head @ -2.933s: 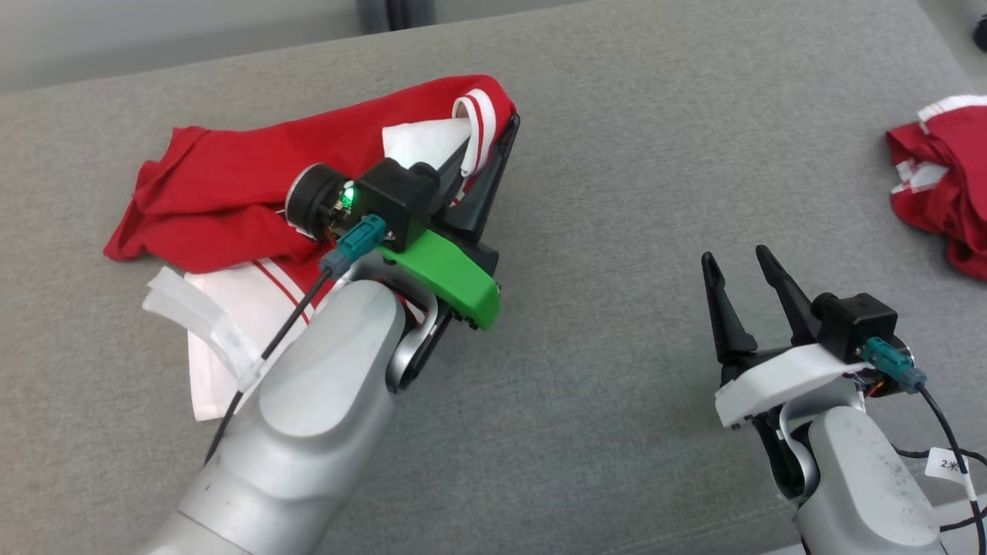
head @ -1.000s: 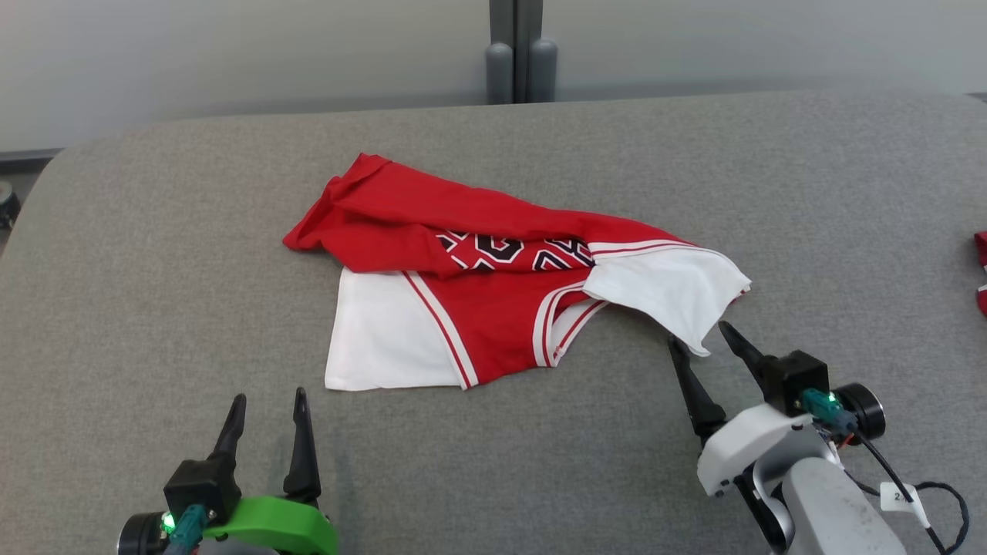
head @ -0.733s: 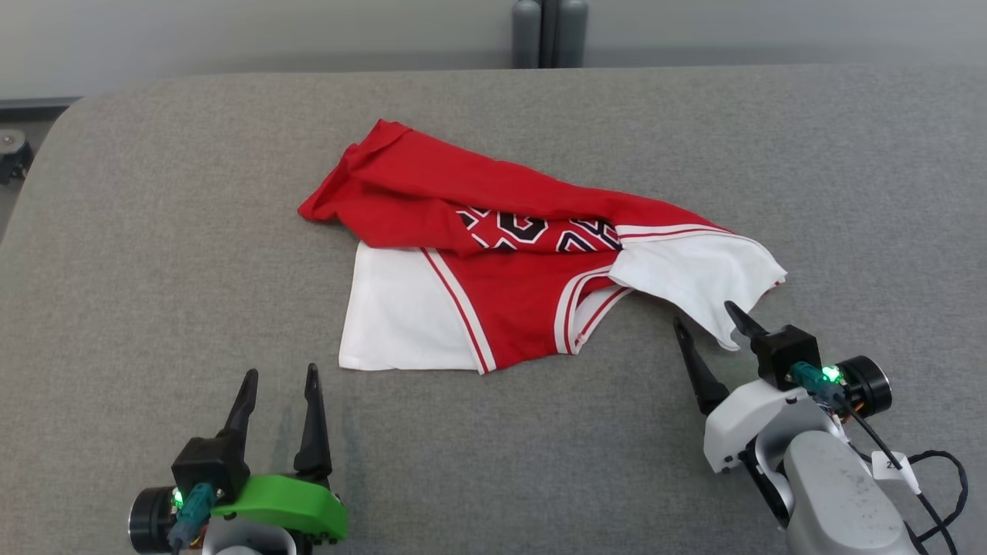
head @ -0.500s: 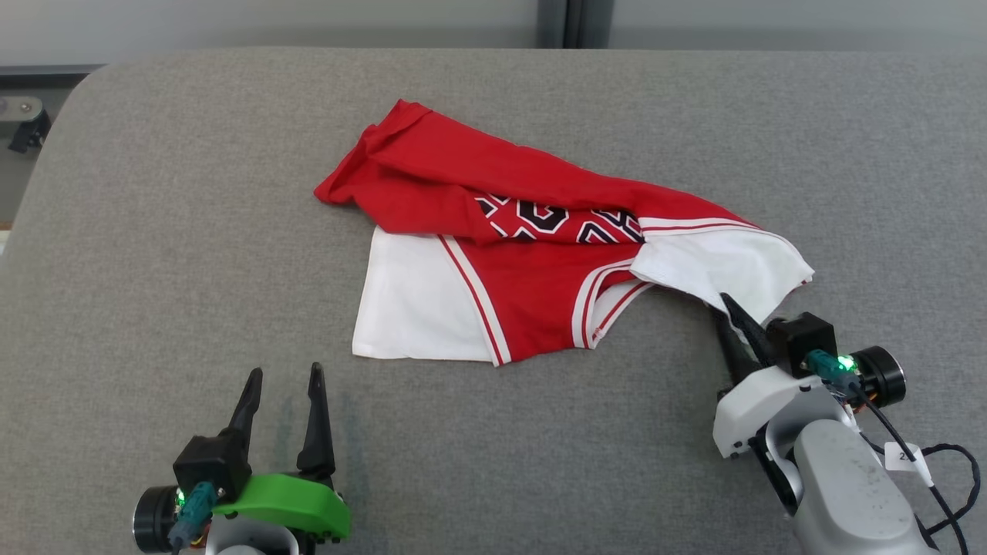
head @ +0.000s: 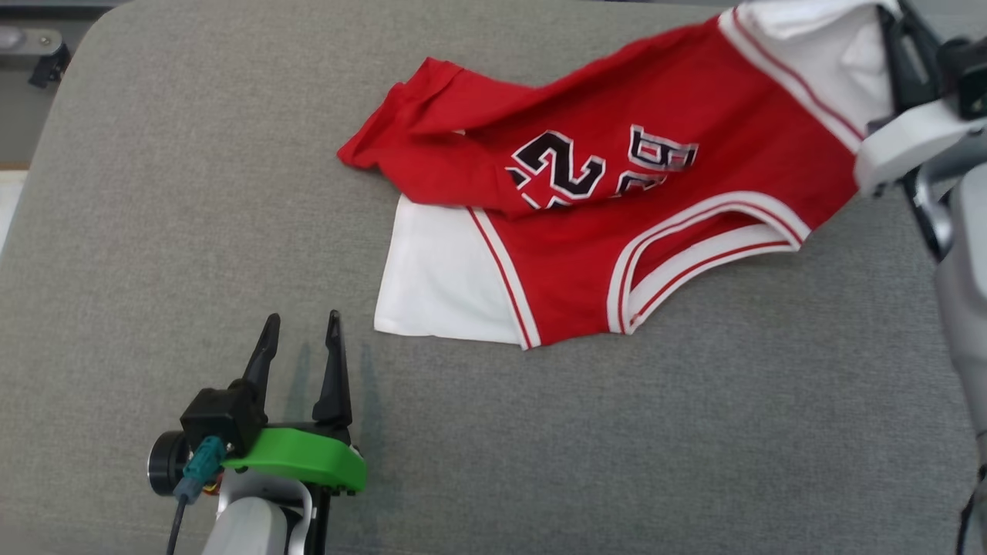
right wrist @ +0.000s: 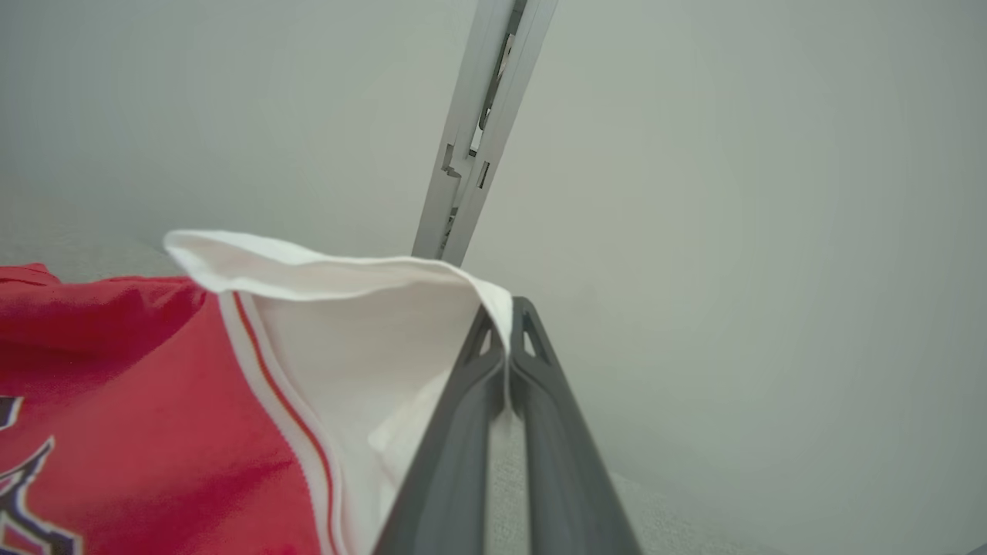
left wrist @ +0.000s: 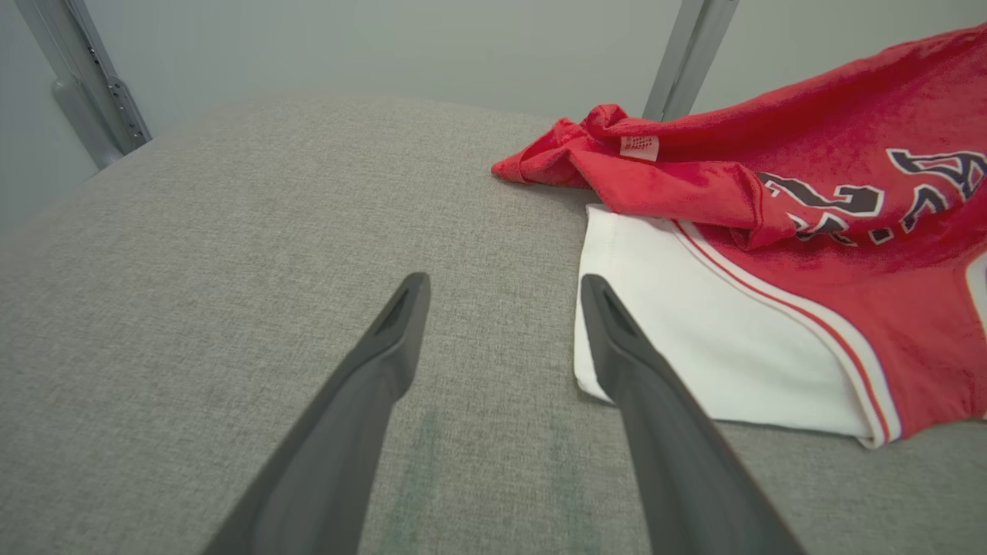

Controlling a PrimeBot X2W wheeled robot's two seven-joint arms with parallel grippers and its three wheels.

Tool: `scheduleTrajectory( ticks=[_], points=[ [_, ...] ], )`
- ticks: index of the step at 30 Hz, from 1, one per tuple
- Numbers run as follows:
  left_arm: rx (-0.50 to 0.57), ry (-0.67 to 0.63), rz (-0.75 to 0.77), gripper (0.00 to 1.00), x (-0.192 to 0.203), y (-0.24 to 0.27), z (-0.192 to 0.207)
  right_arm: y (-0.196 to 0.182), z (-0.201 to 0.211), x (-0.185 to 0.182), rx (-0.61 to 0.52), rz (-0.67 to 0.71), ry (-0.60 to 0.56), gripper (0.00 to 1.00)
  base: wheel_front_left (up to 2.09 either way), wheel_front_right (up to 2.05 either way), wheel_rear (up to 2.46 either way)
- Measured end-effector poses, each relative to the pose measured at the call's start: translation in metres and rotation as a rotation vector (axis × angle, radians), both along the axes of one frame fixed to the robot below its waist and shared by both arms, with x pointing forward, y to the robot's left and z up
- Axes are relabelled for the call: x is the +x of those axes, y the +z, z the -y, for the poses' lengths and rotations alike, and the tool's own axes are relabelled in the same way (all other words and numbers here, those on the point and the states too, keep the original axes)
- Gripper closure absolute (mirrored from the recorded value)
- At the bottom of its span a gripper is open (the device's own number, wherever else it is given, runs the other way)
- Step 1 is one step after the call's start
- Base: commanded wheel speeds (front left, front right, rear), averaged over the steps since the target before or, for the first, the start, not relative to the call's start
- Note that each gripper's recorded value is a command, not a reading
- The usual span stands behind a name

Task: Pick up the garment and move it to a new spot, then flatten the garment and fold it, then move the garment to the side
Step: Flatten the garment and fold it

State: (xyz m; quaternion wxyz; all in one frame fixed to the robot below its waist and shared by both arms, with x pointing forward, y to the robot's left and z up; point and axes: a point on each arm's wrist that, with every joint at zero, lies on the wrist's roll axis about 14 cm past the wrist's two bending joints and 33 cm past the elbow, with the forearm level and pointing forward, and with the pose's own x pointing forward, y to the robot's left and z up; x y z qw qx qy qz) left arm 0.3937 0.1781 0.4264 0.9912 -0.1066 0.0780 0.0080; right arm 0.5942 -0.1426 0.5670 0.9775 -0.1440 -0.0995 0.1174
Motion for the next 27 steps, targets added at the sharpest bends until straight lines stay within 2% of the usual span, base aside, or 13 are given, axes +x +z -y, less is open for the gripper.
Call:
scheduleTrajectory(
  ticks=[6, 8, 9, 10, 18, 20, 23, 27],
  points=[
    [-0.008, 0.026, -0.035, 0.0, -0.002, -0.011, -0.008, 0.021, 0.016, 0.06, -0.173, 0.007, -0.061, 1.0, 0.0, 0.0, 0.0],
    [-0.007, 0.034, -0.036, 0.0, 0.0, -0.011, -0.011, 0.026, 0.019, 0.075, -0.168, 0.012, -0.084, 1.0, 0.0, 0.0, 0.0],
    [-0.006, 0.04, -0.038, 0.0, 0.001, -0.012, -0.013, 0.025, 0.018, 0.083, -0.166, 0.007, -0.092, 0.29, 0.0, 0.0, 0.0],
    [-0.005, 0.047, -0.043, 0.0, 0.001, -0.013, -0.015, 0.02, 0.016, 0.088, -0.168, -0.006, -0.094, 0.0, 0.0, 0.0, 0.0],
    [0.01, 0.103, -0.08, 0.0, 0.0, -0.025, -0.032, -0.054, -0.036, 0.095, -0.075, -0.126, -0.001, 0.0, 0.0, 0.0, 0.0],
    [0.012, 0.1, -0.076, 0.0, 0.001, -0.024, -0.031, -0.065, -0.049, 0.087, -0.036, -0.154, 0.023, 0.0, 0.0, 0.0, 0.0],
    [0.017, 0.092, -0.068, 0.0, 0.004, -0.022, -0.029, -0.062, -0.078, 0.072, 0.02, -0.137, 0.091, 0.0, 0.0, 0.0, 0.0],
    [0.02, 0.076, -0.049, 0.0, 0.006, -0.016, -0.025, -0.076, -0.109, 0.031, 0.086, -0.168, 0.192, 0.0, 0.0, 0.0, 0.0]
  ],
)
